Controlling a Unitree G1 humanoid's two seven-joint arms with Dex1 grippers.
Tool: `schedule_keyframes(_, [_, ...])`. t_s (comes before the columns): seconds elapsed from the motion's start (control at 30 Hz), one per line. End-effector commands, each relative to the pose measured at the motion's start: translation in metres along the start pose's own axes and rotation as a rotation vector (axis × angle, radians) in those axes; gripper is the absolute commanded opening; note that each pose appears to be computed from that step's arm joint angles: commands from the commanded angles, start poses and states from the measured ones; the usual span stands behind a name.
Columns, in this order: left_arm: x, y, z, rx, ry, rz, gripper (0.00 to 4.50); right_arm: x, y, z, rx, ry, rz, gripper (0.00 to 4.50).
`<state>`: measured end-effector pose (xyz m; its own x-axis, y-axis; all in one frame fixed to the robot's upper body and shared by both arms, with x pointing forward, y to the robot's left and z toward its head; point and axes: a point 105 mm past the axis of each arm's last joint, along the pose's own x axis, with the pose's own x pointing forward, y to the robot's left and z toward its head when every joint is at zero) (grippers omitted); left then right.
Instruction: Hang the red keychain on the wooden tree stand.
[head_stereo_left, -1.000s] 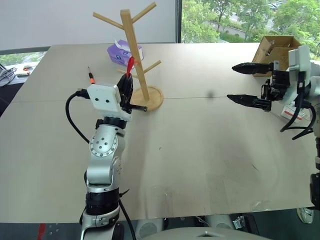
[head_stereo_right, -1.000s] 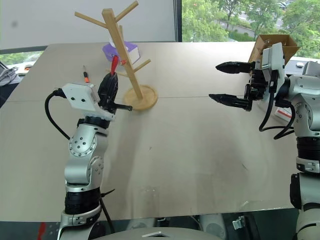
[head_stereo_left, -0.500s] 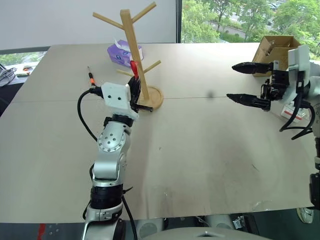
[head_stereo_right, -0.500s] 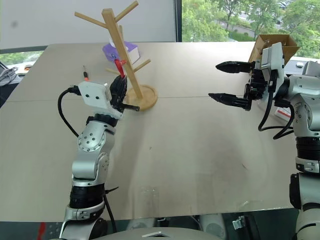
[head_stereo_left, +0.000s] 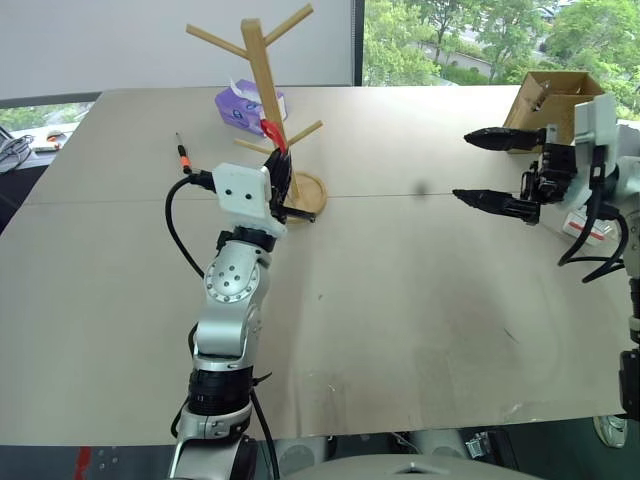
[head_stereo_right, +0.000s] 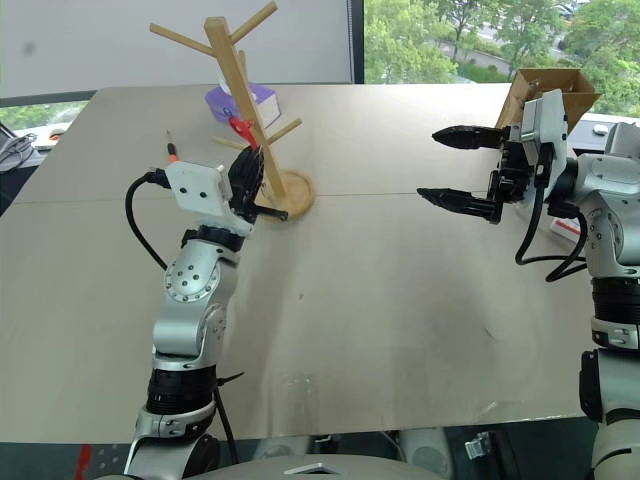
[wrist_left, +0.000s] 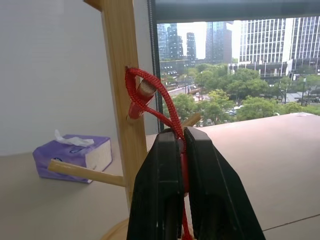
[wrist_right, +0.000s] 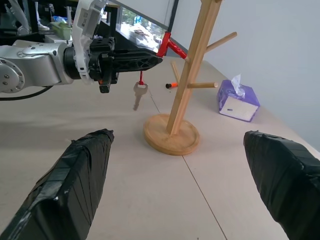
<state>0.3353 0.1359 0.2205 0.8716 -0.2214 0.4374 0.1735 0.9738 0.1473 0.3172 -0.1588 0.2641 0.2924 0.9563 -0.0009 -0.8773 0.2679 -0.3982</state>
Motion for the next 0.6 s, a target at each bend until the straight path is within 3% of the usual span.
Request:
schedule_keyframes(0.03, [0.0, -0.001, 0.02, 0.039, -0.079, 0.007, 0.03, -0.004, -0.001, 0.017, -0.058, -0.042, -0.016, 4.5])
schedule_keyframes(0.6, [0.005, 0.012, 0.025, 0.103, -0.09, 0.082, 0.03, -0.005, -0.001, 0.018, -0.058, -0.045, -0.022, 4.5])
